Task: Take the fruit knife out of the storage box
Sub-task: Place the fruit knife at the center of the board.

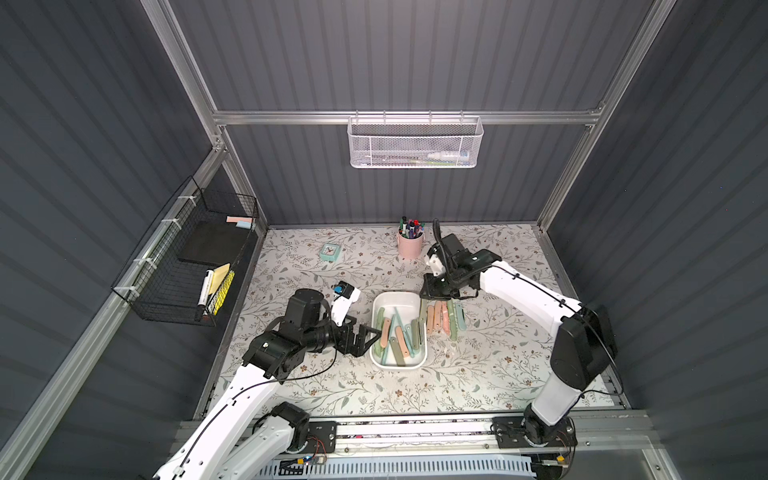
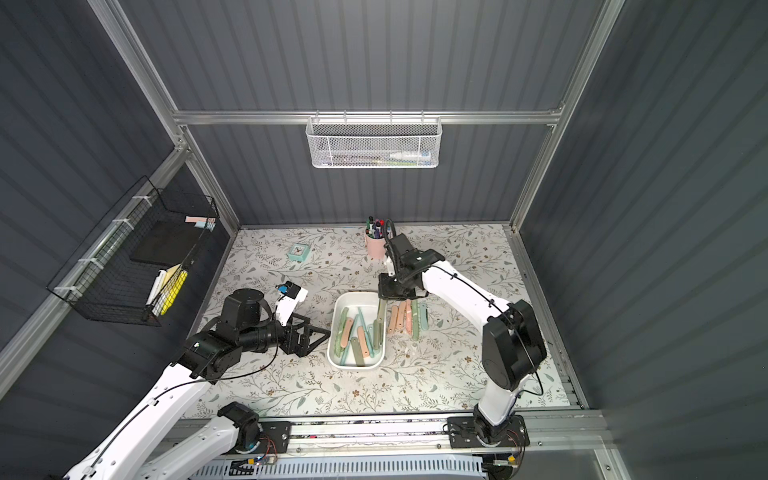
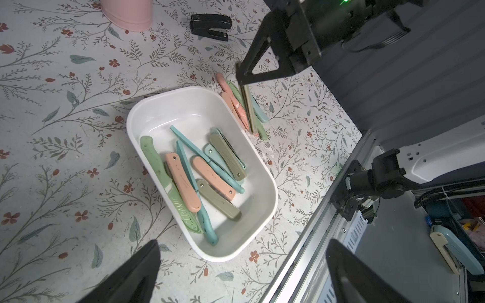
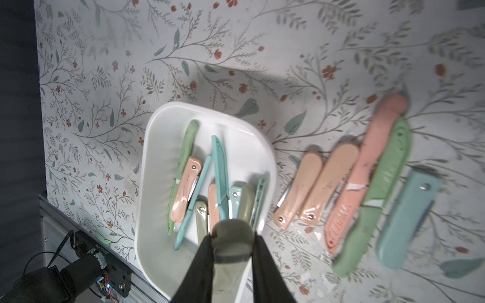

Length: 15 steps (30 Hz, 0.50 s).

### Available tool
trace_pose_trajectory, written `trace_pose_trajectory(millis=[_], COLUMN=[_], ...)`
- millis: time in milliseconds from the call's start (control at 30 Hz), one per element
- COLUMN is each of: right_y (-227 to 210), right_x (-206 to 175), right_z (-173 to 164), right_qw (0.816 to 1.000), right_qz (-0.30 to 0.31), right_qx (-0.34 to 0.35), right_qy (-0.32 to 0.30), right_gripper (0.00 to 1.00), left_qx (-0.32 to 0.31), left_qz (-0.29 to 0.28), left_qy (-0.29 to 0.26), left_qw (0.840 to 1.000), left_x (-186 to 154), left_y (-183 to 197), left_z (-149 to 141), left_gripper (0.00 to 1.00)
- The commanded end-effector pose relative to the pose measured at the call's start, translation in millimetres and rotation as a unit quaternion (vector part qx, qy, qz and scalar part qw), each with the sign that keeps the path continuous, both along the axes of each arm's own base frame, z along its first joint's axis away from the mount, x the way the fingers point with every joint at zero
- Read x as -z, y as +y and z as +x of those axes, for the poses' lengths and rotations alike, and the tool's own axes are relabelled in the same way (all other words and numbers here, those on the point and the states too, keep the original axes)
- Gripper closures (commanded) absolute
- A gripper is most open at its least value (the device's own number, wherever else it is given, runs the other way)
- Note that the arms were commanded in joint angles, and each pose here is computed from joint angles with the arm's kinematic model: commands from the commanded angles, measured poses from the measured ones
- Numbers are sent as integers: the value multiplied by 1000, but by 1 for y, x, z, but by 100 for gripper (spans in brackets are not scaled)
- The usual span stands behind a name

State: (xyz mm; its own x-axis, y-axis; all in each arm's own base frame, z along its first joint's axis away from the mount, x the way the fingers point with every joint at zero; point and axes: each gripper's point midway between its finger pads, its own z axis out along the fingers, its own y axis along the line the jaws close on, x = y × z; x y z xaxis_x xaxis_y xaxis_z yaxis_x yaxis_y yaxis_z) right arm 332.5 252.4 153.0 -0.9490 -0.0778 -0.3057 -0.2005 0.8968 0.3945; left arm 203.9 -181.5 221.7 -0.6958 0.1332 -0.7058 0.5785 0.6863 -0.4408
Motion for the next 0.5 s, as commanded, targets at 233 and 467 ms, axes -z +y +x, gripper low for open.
trace_pose_trajectory(millis=[233,467], right_y=[-111,-140], right_x=[35,70], right_z=[-14,-14], right_qw=[992,979], right_qz=[-71,-146], right_qx=[51,43], right_qy=[89,136], right_gripper=[75,75], left_qx=[11,9], left_qz=[-3,-3], left_qy=[-9,-9], left_qw=[1000,1000], left_x=[-2,-2], left_y=[-2,-1], left_z=[0,0], left_gripper=[1,1])
